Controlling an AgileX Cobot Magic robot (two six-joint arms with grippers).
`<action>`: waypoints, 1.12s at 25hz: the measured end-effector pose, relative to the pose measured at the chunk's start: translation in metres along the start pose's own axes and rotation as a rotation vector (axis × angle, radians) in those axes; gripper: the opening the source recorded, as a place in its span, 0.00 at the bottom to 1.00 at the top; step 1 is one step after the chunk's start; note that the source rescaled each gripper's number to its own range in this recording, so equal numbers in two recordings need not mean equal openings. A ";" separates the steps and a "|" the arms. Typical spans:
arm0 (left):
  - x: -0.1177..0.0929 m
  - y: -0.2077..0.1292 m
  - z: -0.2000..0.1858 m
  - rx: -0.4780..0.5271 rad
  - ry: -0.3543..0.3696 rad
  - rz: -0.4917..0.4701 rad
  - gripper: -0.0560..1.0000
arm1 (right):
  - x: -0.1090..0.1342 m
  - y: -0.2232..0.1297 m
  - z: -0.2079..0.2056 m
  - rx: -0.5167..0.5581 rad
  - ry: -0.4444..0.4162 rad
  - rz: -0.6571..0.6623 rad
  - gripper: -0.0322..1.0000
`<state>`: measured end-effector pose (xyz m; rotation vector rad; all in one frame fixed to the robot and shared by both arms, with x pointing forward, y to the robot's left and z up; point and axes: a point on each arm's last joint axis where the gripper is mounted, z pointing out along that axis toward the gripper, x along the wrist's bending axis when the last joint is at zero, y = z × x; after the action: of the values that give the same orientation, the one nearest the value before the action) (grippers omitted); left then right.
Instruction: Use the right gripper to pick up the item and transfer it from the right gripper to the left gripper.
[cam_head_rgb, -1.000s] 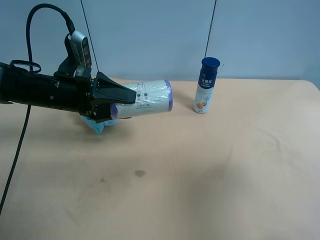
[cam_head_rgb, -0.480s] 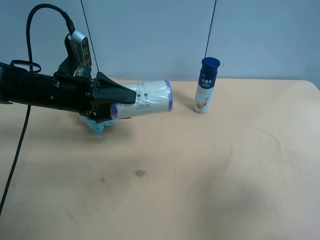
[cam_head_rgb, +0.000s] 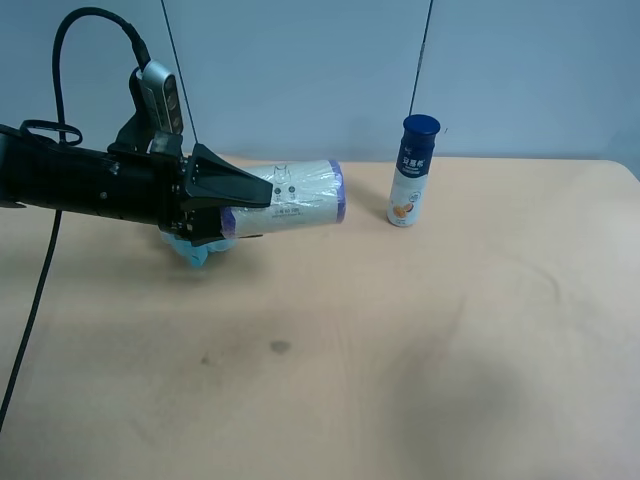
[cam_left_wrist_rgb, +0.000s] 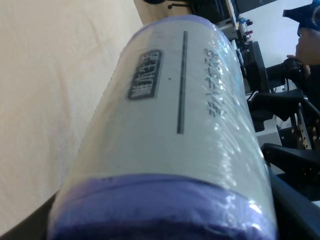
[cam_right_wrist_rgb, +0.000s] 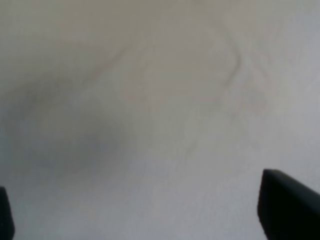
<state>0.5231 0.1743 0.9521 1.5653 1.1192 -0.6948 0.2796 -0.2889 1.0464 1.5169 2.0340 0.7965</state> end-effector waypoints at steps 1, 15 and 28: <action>0.000 0.000 0.000 0.000 0.000 0.000 0.06 | 0.000 -0.001 -0.001 -0.008 0.000 0.000 0.87; 0.000 0.000 0.000 0.000 0.000 0.000 0.06 | -0.003 -0.024 -0.032 -0.249 -0.180 0.159 0.87; -0.001 0.004 0.000 0.023 0.007 -0.024 0.06 | -0.001 -0.031 -0.038 -0.309 -0.223 0.186 0.86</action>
<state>0.5259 0.1740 0.9549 1.5772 1.1408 -0.7214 0.2326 -0.3030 1.0520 1.5507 1.5462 0.9193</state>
